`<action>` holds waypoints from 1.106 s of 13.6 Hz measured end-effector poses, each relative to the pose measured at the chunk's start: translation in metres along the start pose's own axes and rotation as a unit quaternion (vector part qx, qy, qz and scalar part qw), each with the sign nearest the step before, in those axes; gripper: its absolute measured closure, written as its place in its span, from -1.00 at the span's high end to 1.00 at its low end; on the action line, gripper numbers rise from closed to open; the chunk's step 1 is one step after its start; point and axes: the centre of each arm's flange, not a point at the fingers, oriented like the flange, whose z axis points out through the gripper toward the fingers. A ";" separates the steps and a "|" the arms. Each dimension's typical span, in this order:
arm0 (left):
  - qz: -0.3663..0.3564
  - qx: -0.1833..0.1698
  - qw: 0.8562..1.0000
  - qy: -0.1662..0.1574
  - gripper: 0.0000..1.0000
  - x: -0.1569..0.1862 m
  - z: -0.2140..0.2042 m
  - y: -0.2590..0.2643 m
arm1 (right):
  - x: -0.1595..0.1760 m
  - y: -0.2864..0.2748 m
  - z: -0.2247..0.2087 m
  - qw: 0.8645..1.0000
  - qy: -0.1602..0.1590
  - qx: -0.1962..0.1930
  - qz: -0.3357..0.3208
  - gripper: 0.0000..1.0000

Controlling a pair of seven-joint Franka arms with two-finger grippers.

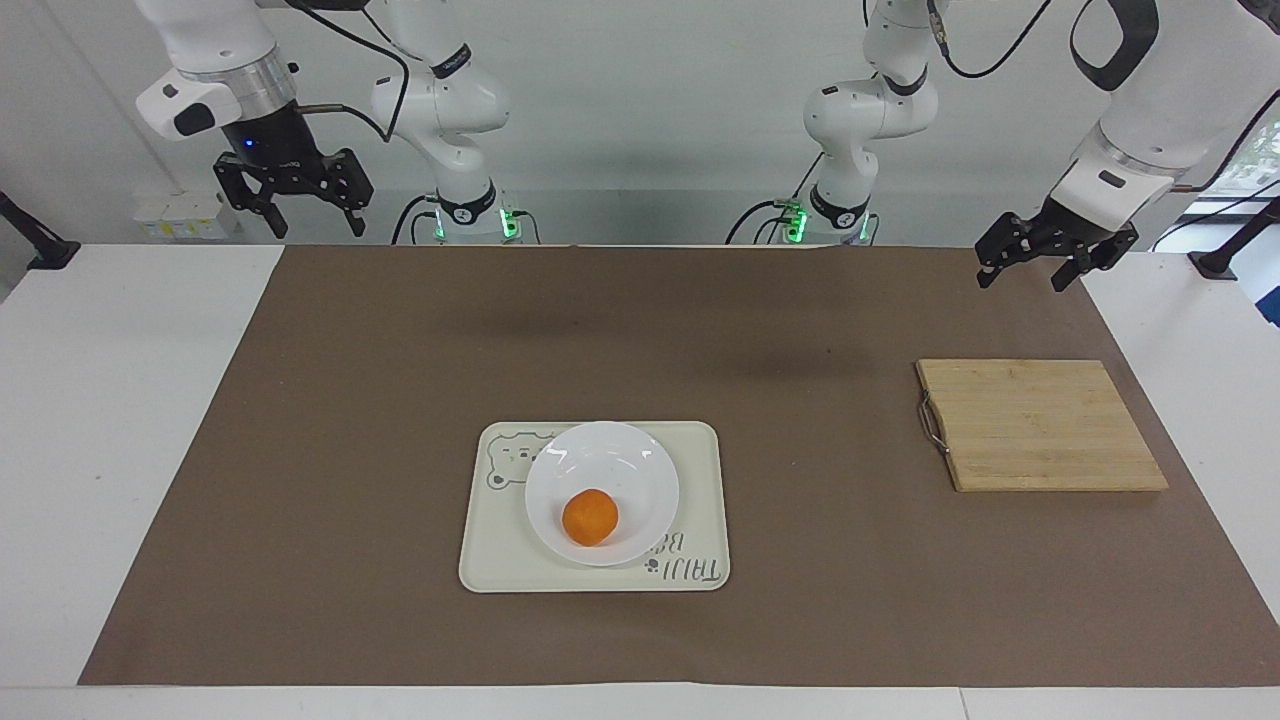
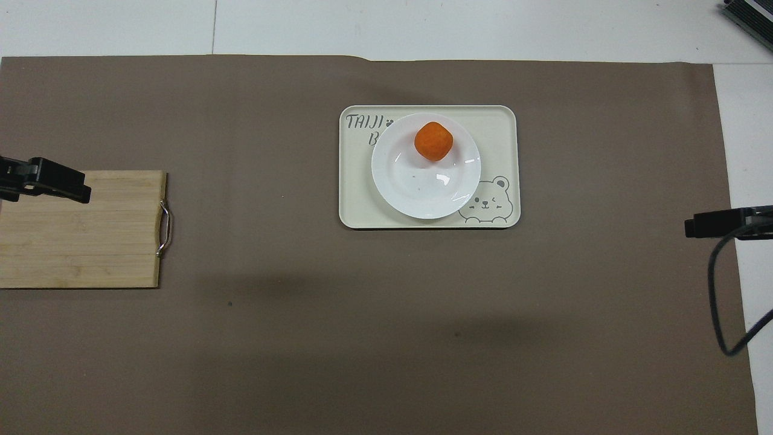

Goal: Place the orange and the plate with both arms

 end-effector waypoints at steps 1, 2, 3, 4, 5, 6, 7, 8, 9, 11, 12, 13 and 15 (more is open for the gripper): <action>0.000 0.000 1.000 0.000 1.00 0.000 0.000 0.000 | 0.007 0.000 0.000 1.000 -0.005 -0.001 0.004 1.00; 0.000 0.000 1.000 0.000 1.00 0.000 0.000 0.000 | 0.015 0.002 -0.001 1.000 -0.010 -0.002 0.009 1.00; 0.000 0.000 1.000 0.000 1.00 0.000 0.000 0.000 | 0.023 0.004 0.000 1.000 -0.010 -0.004 0.014 1.00; 0.000 0.000 1.000 0.000 1.00 0.000 0.000 0.000 | 0.028 0.007 0.002 1.000 -0.011 -0.004 0.019 1.00; 0.000 0.000 1.000 0.000 1.00 0.000 0.000 0.000 | 0.030 0.011 0.005 1.000 -0.013 -0.005 0.022 1.00; 0.000 0.000 1.000 0.000 1.00 0.000 0.000 0.000 | 0.030 0.013 0.005 1.000 -0.013 -0.005 0.025 1.00; 0.000 0.000 1.000 0.000 1.00 0.000 0.000 0.000 | 0.030 0.015 0.004 1.000 -0.012 -0.005 0.026 1.00; 0.000 0.000 1.000 0.000 1.00 0.000 0.000 0.000 | 0.030 0.015 0.003 1.000 -0.011 -0.005 0.026 1.00; 0.000 0.000 1.000 0.000 1.00 0.000 0.000 0.000 | 0.030 0.014 0.002 1.000 -0.010 -0.006 0.025 1.00; 0.000 0.000 1.000 0.000 1.00 0.000 0.000 0.000 | 0.031 0.012 -0.002 1.000 -0.006 -0.011 0.015 1.00; 0.000 0.000 1.000 0.000 1.00 0.000 0.000 0.000 | 0.031 0.010 -0.004 1.000 -0.004 -0.014 0.011 1.00; 0.000 0.000 1.000 0.000 1.00 0.000 0.000 0.000 | 0.031 0.007 -0.005 1.000 -0.004 -0.015 0.008 1.00; 0.000 0.000 1.000 0.000 1.00 0.000 0.000 0.000 | 0.028 0.004 -0.009 1.000 -0.007 -0.015 0.005 1.00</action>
